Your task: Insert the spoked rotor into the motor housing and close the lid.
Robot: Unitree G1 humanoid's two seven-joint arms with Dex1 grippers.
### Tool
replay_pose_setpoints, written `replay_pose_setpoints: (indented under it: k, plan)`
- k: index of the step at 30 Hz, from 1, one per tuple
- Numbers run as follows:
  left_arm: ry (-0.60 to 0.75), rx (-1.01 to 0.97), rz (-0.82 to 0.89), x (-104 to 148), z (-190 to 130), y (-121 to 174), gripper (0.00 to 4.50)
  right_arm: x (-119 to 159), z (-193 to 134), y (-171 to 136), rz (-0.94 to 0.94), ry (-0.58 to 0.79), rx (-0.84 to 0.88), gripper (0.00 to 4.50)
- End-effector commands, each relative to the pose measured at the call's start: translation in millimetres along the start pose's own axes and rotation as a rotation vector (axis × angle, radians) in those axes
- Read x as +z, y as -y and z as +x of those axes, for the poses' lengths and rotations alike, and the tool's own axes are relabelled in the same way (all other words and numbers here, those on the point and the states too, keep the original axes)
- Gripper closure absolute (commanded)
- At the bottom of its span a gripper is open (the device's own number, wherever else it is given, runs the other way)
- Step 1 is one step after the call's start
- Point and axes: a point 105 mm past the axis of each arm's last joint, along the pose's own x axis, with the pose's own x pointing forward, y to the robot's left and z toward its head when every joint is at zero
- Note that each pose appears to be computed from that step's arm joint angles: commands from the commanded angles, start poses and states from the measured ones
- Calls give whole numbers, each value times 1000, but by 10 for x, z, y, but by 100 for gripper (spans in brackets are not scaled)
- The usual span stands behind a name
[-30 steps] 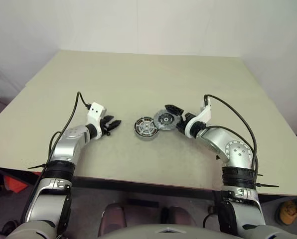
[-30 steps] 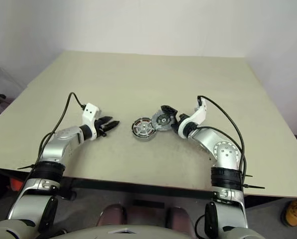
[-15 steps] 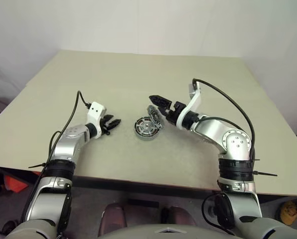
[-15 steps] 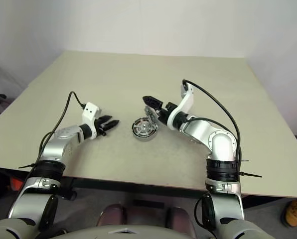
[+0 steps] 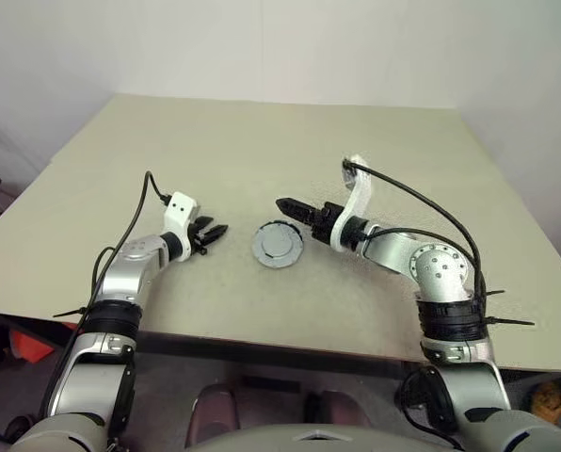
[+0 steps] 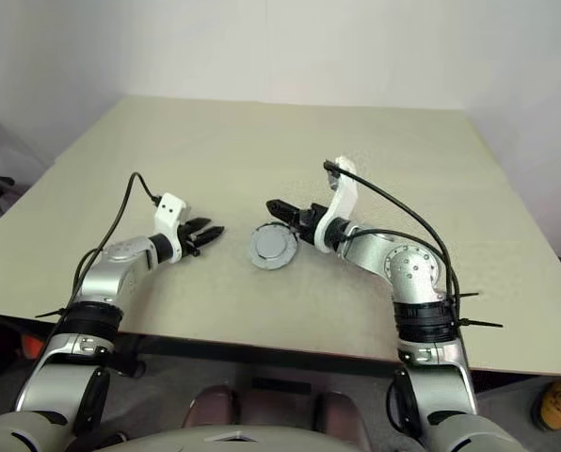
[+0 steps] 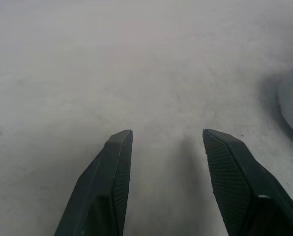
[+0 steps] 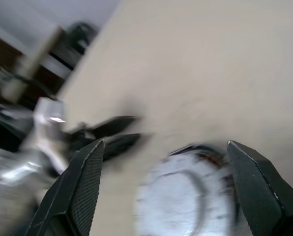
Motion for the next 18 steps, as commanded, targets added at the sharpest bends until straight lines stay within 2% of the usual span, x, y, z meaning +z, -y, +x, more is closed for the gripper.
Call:
replay_pose_setpoints:
  k: [1,4,8,18]
  plan:
    - [54,-13,38,191,15,6,206,106,-24,-149,-462,65,84,2]
    - [54,-16,39,193,24,11,206,56,-16,-197,-604,67,161,2]
    - [55,-18,38,195,28,18,206,-19,17,-253,-615,60,243,2]
    - [53,-13,34,165,-12,21,206,-398,177,-165,-586,-28,263,2]
